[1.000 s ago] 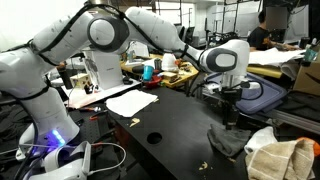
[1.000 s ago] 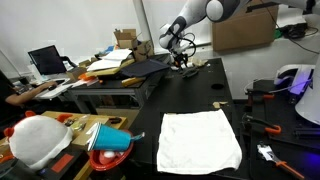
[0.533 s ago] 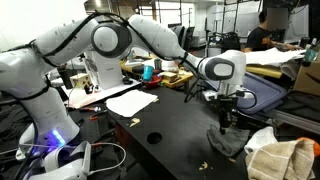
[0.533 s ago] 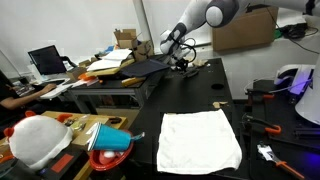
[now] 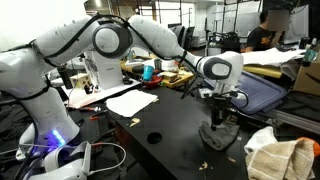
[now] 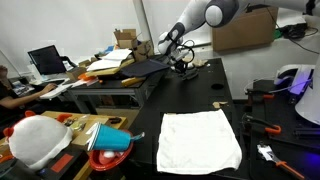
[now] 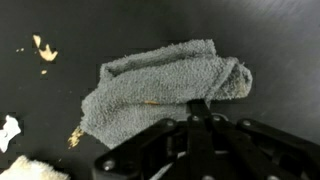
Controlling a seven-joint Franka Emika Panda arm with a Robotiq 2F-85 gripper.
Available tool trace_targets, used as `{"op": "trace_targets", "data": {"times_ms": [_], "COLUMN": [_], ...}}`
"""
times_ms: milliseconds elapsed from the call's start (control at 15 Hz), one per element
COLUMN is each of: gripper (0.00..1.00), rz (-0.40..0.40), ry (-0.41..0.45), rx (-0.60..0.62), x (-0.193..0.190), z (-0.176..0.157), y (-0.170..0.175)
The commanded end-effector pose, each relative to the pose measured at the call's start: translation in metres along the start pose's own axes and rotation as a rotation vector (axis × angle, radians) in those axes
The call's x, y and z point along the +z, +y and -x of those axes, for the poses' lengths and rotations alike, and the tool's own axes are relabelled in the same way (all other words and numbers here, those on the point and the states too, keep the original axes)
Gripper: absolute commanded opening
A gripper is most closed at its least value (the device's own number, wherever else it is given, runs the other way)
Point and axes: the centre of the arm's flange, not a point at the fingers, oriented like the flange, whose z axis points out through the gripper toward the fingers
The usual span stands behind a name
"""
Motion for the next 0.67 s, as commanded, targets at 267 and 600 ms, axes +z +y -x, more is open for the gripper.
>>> {"op": "trace_targets", "data": {"times_ms": [267, 600], "gripper": [0.00, 0.00], "rz": [-0.167, -0.223], "ry": [-0.273, -0.411], "rx": [-0.154, -0.280], "x": [0.000, -0.005], "z": [0.074, 0.127], "y": [-0.110, -0.158]}}
